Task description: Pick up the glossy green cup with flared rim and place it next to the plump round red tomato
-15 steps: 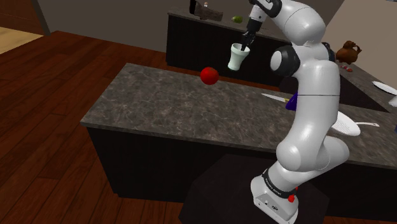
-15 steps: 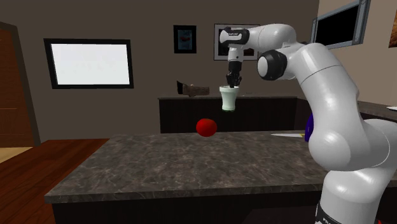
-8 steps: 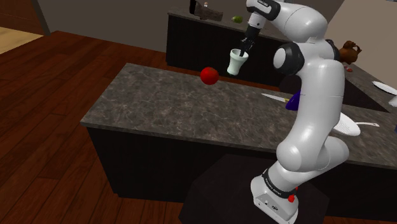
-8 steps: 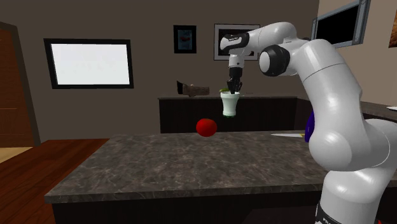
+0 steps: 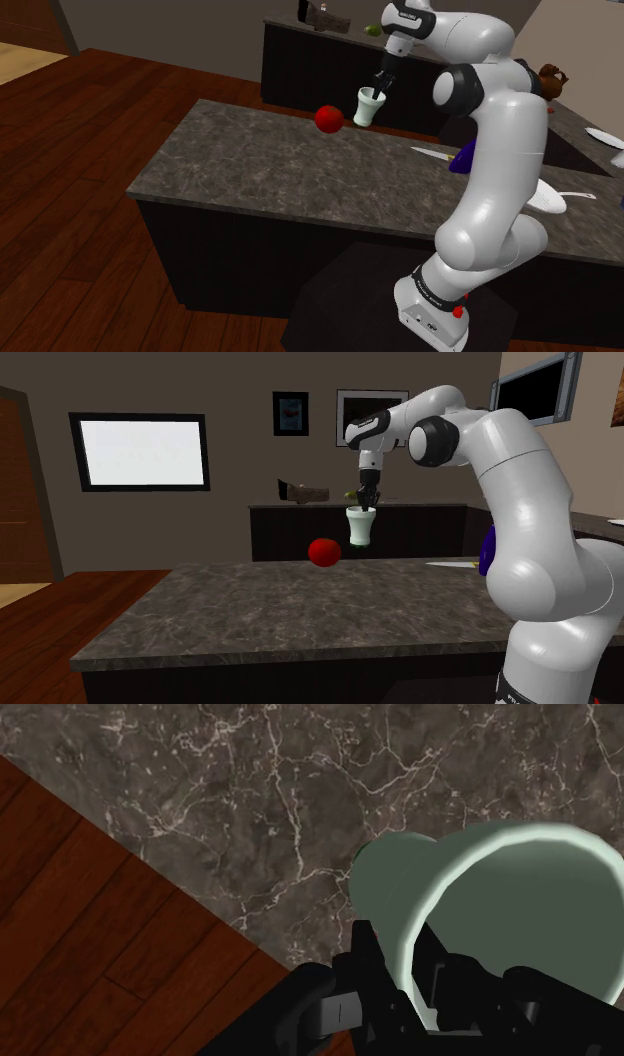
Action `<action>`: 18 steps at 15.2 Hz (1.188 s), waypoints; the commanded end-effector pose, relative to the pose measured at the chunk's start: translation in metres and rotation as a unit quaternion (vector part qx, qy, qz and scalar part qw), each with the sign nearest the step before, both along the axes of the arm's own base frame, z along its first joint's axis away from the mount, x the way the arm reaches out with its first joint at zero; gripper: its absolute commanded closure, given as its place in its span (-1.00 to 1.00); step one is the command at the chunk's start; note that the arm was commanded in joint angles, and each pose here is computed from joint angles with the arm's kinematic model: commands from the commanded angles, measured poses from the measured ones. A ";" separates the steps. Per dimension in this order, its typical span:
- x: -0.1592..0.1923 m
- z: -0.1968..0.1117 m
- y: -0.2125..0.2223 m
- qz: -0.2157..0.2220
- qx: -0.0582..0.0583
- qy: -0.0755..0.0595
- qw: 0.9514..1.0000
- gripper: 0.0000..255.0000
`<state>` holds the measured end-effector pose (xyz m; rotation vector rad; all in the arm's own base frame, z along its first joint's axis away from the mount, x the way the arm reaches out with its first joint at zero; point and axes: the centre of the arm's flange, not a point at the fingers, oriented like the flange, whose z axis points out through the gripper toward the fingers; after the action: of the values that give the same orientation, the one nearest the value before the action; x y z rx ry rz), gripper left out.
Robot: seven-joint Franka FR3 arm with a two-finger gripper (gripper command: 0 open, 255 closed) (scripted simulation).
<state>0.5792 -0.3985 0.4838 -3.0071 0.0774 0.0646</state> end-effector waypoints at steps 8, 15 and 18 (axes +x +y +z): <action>0.000 -0.047 0.000 0.000 0.000 0.000 1.000 1.00; 0.000 -0.084 0.000 0.000 0.000 0.000 1.000 1.00; 0.000 -0.095 0.000 0.000 0.000 0.000 1.000 1.00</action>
<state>0.5797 -0.3985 0.3904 -3.0070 0.0774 0.0649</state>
